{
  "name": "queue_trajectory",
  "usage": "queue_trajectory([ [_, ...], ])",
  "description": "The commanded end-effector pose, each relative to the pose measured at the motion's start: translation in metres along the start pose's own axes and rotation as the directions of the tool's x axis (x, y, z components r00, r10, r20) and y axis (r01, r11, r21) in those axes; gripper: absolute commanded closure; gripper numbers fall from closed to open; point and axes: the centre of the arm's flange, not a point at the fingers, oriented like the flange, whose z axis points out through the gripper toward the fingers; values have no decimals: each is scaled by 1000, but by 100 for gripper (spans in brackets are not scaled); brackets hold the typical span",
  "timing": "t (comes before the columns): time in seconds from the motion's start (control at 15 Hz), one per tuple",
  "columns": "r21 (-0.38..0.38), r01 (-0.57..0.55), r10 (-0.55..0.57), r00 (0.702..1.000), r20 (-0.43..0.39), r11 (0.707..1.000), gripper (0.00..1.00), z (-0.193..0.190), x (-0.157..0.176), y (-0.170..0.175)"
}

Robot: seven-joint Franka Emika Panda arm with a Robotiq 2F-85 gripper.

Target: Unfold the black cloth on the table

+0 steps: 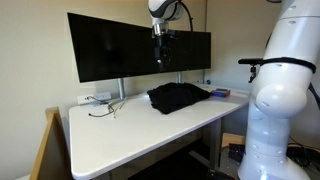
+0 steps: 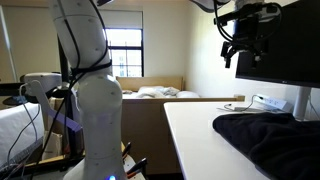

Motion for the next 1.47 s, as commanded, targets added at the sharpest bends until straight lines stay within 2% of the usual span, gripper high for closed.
queue_trajectory([
  [0.0,0,0,0,1000,0,1000,0,0,0,0],
  [0.47,0,0,0,1000,0,1000,0,0,0,0],
  [0.8,-23,40,-38,997,62,999,0,34,3,33],
  [1.13,-58,89,-83,991,108,994,0,77,47,71],
  [1.4,-63,107,-100,989,106,992,0,109,86,101],
])
